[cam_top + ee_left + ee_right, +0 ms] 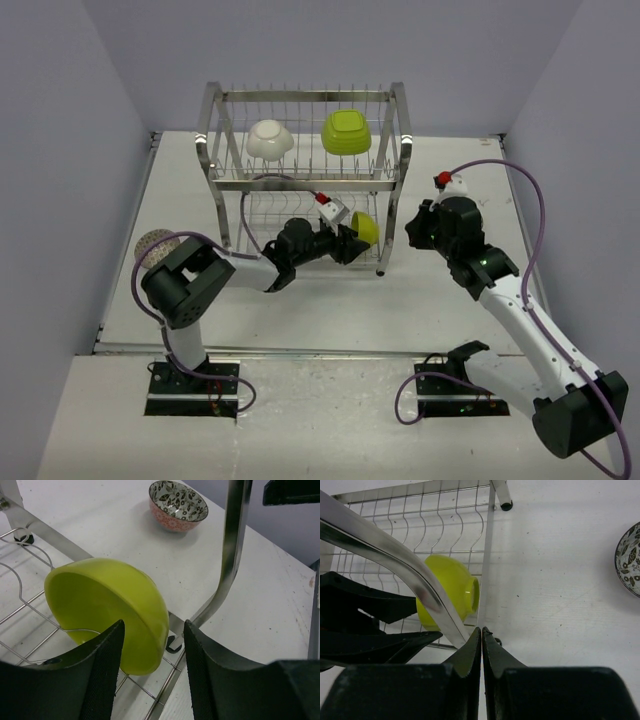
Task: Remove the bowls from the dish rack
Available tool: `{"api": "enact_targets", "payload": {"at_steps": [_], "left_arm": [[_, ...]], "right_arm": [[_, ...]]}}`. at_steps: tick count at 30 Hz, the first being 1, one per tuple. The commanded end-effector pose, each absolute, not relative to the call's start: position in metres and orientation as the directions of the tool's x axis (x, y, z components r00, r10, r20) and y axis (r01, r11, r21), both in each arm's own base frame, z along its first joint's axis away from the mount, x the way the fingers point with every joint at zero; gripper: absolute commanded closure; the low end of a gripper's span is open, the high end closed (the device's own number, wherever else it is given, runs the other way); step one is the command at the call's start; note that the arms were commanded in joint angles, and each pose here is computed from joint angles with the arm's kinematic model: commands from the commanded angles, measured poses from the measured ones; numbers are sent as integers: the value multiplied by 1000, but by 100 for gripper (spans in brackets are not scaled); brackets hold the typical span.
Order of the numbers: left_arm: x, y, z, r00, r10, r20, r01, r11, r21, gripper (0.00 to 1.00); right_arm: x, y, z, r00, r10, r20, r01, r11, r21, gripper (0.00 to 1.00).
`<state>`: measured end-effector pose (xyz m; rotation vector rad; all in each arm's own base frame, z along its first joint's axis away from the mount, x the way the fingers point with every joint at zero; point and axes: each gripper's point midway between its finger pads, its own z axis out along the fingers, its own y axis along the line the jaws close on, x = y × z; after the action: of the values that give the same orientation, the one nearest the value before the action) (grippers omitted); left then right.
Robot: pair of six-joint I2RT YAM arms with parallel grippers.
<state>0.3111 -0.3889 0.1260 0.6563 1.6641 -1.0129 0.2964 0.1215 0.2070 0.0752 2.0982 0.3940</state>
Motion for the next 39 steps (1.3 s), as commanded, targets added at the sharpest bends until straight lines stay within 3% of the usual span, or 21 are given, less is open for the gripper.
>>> {"api": "enact_targets", "payload": {"at_steps": [1, 7, 19, 30, 39], "left_arm": [[326, -395, 140, -278, -93, -956, 824, 489, -287, 49], [325, -399, 143, -322, -155, -934, 838, 412, -357, 73], [323, -378, 153, -429, -334, -839, 808, 274, -522, 100], [313, -360, 190, -497, -537, -681, 779, 70, -624, 100], [306, -366, 216, -498, -577, -648, 794, -1, -609, 100]], "right_arm": [[299, 119, 225, -492, 205, -846, -120, 946, 300, 98], [298, 118, 227, -488, 204, -849, -120, 947, 297, 98], [295, 119, 227, -491, 204, -847, -130, 944, 303, 99], [296, 121, 232, -486, 200, -851, -142, 943, 302, 99], [297, 121, 232, -486, 195, -852, -142, 944, 298, 99]]}}
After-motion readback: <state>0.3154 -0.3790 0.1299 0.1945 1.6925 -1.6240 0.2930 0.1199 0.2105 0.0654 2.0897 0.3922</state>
